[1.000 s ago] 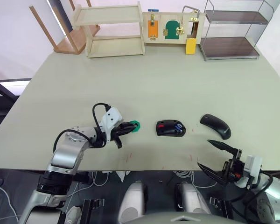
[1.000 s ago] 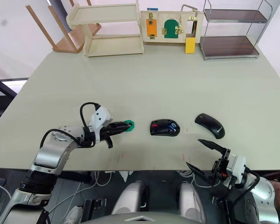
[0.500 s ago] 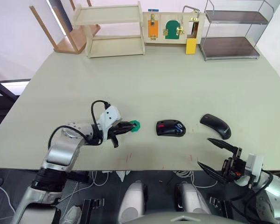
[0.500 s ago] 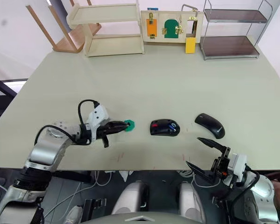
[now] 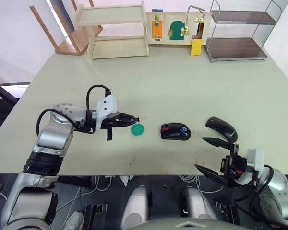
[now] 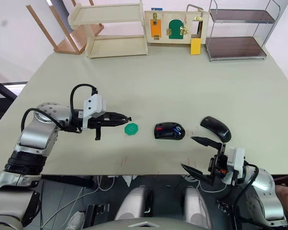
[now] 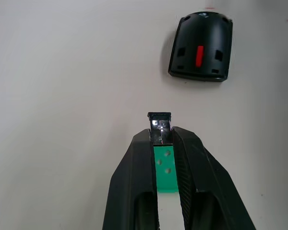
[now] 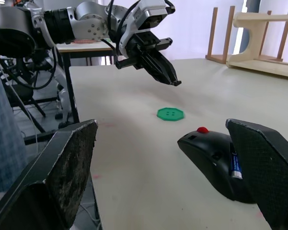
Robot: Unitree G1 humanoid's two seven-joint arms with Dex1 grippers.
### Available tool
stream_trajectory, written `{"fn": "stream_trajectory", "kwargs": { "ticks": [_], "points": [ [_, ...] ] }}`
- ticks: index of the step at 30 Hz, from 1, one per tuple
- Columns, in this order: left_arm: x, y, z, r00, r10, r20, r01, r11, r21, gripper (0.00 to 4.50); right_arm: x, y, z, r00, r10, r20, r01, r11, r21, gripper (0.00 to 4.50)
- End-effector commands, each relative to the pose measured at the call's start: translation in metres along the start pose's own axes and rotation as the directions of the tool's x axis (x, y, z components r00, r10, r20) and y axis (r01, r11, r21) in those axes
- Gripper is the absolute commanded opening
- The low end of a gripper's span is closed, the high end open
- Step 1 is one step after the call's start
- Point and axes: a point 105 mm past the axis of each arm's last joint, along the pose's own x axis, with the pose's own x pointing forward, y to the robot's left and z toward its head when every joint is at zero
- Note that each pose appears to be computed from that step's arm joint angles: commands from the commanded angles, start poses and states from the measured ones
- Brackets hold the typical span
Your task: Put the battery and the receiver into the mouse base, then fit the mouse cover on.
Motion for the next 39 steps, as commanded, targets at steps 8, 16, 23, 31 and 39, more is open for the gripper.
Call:
{"fn": "stream_trajectory", "kwargs": {
  "ticks": [8, 16, 23, 31, 39],
  "points": [
    [0.021, -0.011, 0.026, 0.987, -0.160, 0.036, 0.153, 0.978, 0.144, 0.01, 0.035, -0.019, 0.032, 0.993, -0.070, -0.095, 0.081, 0.991, 0.110, 4.50],
    [0.043, -0.028, 0.043, 0.965, -0.257, 0.059, 0.244, 0.955, 0.168, 0.01, 0.050, -0.018, 0.036, 0.964, 0.013, -0.266, 0.095, 0.917, 0.387, 4.50],
    [0.052, -0.040, 0.057, 0.935, -0.343, 0.086, 0.320, 0.924, 0.209, 0.01, 0.056, -0.022, 0.029, 0.937, 0.029, -0.348, 0.184, 0.807, 0.561, 4.50],
    [0.060, -0.049, 0.070, 0.908, -0.403, 0.112, 0.363, 0.893, 0.265, 0.01, 0.071, -0.012, 0.031, 0.936, 0.075, -0.344, 0.253, 0.536, 0.805, 4.50],
    [0.066, -0.056, 0.075, 0.890, -0.440, 0.121, 0.390, 0.871, 0.299, 0.01, 0.077, -0.009, 0.024, 0.924, 0.080, -0.373, 0.291, 0.487, 0.824, 4.50]
  ]
}}
